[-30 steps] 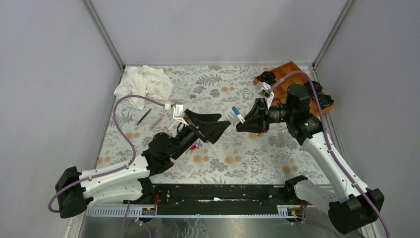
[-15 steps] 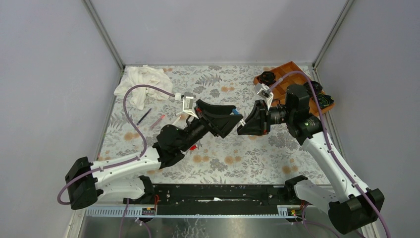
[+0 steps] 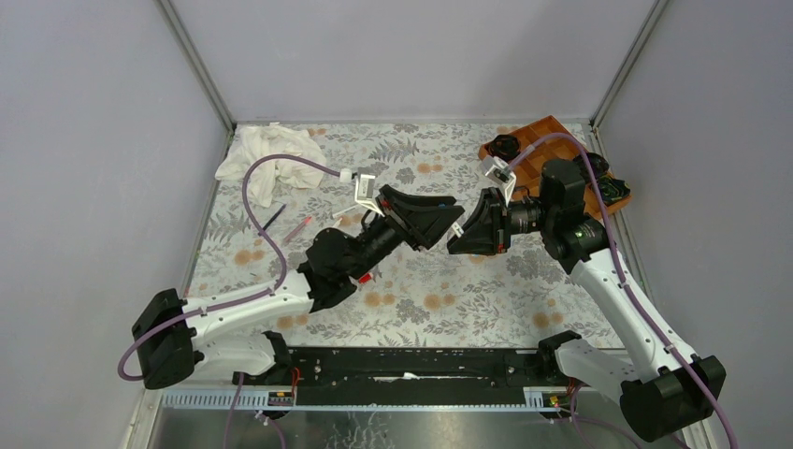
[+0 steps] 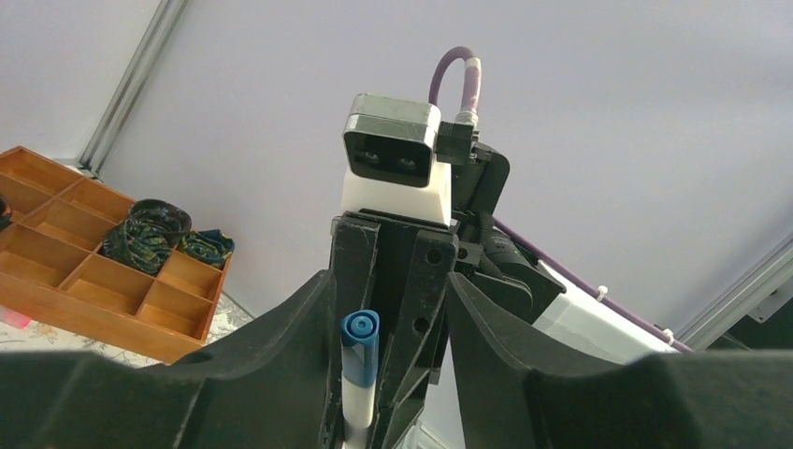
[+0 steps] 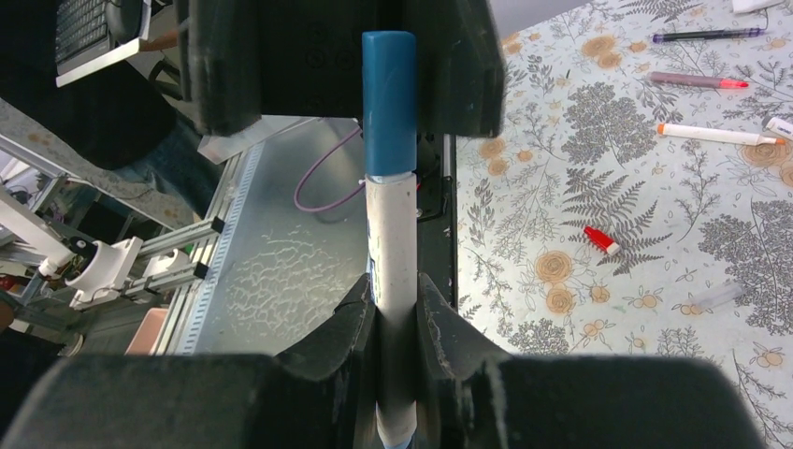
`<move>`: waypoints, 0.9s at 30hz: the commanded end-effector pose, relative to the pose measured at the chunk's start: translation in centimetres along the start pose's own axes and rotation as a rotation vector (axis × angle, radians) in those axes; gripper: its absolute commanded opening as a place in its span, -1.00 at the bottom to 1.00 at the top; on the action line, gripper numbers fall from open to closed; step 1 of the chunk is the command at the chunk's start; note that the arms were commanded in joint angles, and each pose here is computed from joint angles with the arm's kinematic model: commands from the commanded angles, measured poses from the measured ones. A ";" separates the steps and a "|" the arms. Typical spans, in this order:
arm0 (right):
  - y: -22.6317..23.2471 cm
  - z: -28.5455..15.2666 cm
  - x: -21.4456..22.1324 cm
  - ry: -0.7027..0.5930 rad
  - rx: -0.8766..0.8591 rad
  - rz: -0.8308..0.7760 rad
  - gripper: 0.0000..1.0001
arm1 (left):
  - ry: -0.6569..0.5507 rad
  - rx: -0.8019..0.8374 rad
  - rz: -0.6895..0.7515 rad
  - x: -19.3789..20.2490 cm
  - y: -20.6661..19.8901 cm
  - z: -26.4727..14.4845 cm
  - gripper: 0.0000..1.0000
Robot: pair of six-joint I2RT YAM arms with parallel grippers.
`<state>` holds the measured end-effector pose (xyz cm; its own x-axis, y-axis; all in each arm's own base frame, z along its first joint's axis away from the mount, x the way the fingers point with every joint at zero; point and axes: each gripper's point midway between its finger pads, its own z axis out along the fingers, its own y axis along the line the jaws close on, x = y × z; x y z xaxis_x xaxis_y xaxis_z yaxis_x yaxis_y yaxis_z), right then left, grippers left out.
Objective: Insert the pens into the pen caps
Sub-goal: Press the pen cap onto the pen.
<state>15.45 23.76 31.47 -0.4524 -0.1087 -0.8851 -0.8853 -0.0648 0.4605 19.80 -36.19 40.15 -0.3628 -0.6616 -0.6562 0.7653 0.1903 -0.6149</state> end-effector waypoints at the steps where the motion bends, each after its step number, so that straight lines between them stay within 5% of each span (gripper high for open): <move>1: 0.9 0.1 -0.6 -0.008 -0.028 -0.037 -1.00 | -0.052 0.023 -0.017 -1.5 -0.9 0.9 -0.03; 8: 0.7 0.1 -0.4 -0.008 -0.024 -0.028 -1.00 | -0.049 0.013 -0.020 -1.3 -0.5 0.9 -0.56; 11: 0.7 0.1 -0.4 -0.009 -0.021 -0.031 -1.00 | -0.038 0.009 -0.016 -1.1 -0.4 1.0 -1.00; 19: -0.7 0.1 -2.0 -0.041 0.082 -0.004 -1.00 | 0.022 0.005 -0.077 1.8 0.7 0.6 -1.00; 27: -4.2 -1.1 -2.2 -0.007 0.332 -0.092 -1.00 | 0.162 -0.233 -0.050 5.5 3.1 0.8 -1.00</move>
<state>17.18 23.68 31.04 -0.4912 -0.1065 -0.8645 -0.8708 0.0851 0.4843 22.24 -37.06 38.43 -0.3880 -0.6789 -0.6234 0.6699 0.2569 -0.6966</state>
